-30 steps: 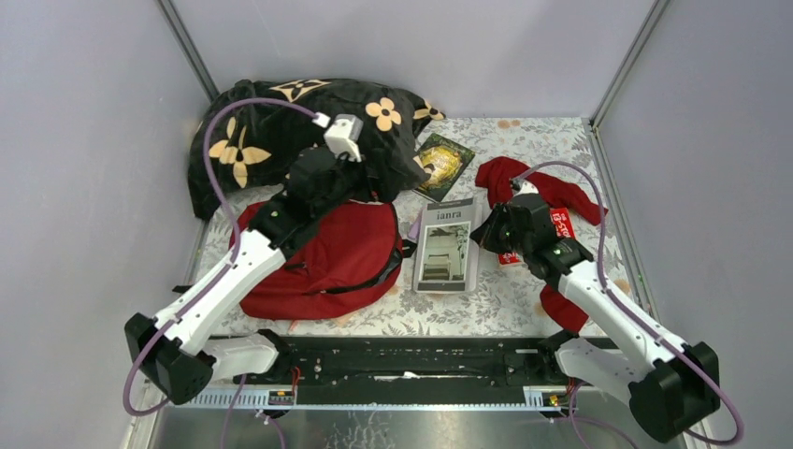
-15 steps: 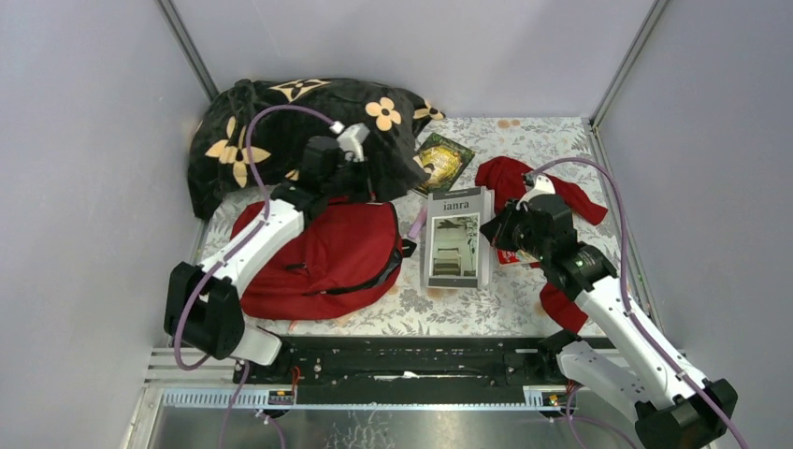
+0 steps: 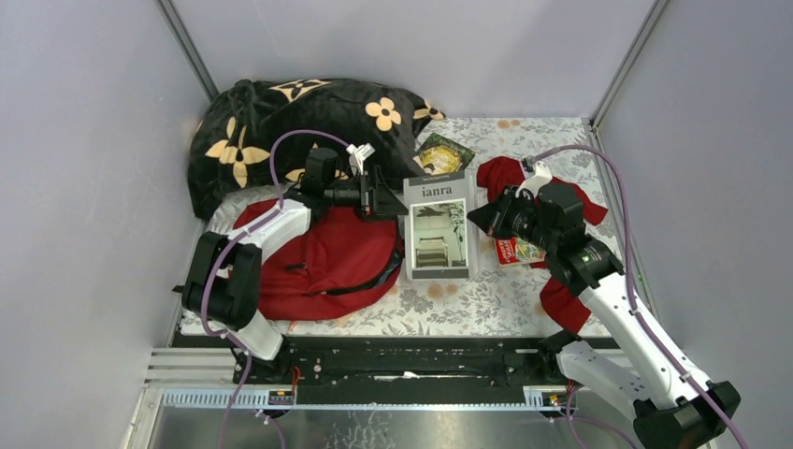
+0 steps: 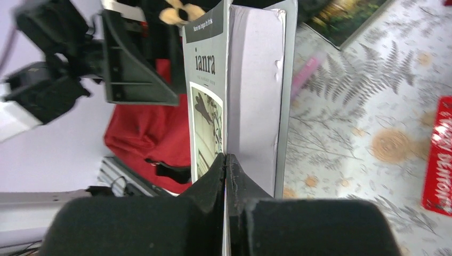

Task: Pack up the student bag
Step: Pick up the book from the center of the board.

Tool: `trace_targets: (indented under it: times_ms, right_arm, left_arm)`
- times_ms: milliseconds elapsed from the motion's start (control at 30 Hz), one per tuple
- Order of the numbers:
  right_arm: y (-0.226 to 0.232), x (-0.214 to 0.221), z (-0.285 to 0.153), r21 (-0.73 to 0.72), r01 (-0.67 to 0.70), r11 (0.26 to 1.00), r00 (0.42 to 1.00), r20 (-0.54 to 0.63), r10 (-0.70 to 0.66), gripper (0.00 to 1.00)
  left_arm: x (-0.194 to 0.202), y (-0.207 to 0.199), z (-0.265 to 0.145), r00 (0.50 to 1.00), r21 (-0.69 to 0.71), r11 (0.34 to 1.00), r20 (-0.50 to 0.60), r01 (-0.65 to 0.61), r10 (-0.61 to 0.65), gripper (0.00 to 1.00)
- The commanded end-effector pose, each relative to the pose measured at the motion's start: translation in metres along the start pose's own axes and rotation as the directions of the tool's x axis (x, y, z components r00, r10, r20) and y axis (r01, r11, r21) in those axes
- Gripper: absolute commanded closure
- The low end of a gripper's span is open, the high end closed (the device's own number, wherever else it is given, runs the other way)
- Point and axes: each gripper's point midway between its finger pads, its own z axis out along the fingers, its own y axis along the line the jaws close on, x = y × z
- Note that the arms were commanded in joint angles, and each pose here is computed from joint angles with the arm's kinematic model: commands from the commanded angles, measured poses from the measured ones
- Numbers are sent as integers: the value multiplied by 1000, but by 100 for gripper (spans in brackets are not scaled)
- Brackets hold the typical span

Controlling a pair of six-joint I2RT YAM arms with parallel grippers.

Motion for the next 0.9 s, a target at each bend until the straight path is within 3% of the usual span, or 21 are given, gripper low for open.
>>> trace_targets:
  times_ms: [0, 267, 367, 567, 633, 733, 767, 800, 867]
  right_arm:
    - [50, -36, -9, -197, -3, 980, 996, 89, 21, 100]
    - [63, -20, 12, -344, -130, 930, 989, 16, 145, 100]
    - [55, -14, 23, -326, -156, 932, 986, -1, 165, 100]
    - [33, -7, 39, -240, -170, 956, 985, -13, 172, 100]
    - [30, -7, 43, -225, -181, 957, 983, -21, 181, 97]
    - [17, -9, 46, -159, -208, 965, 978, -20, 208, 25]
    - [12, -10, 45, -136, -212, 968, 977, -8, 213, 6]
    - [8, -12, 43, -118, -217, 969, 976, 6, 219, 1]
    - [-1, -18, 37, -97, -246, 964, 967, 38, 251, 0]
  left_arm:
    - [-7, -30, -2, 999, 166, 985, 4, -54, 55, 1]
    - [-6, -62, -11, 997, 310, 948, -11, -70, 77, 5]
    - [-8, -74, -16, 997, 344, 935, 11, -81, 82, 19]
    - [-11, -67, -12, 999, 321, 946, 7, -38, 37, 69]
    - [-14, -66, -11, 999, 313, 949, 18, -39, 35, 73]
    - [-31, -61, -16, 997, 278, 960, 78, -45, 24, 75]
    - [-38, -60, -19, 995, 267, 963, 103, -45, 18, 77]
    - [-46, -60, -22, 992, 257, 965, 128, -45, 12, 77]
    - [-60, -65, -30, 983, 247, 967, 184, -54, 8, 77]
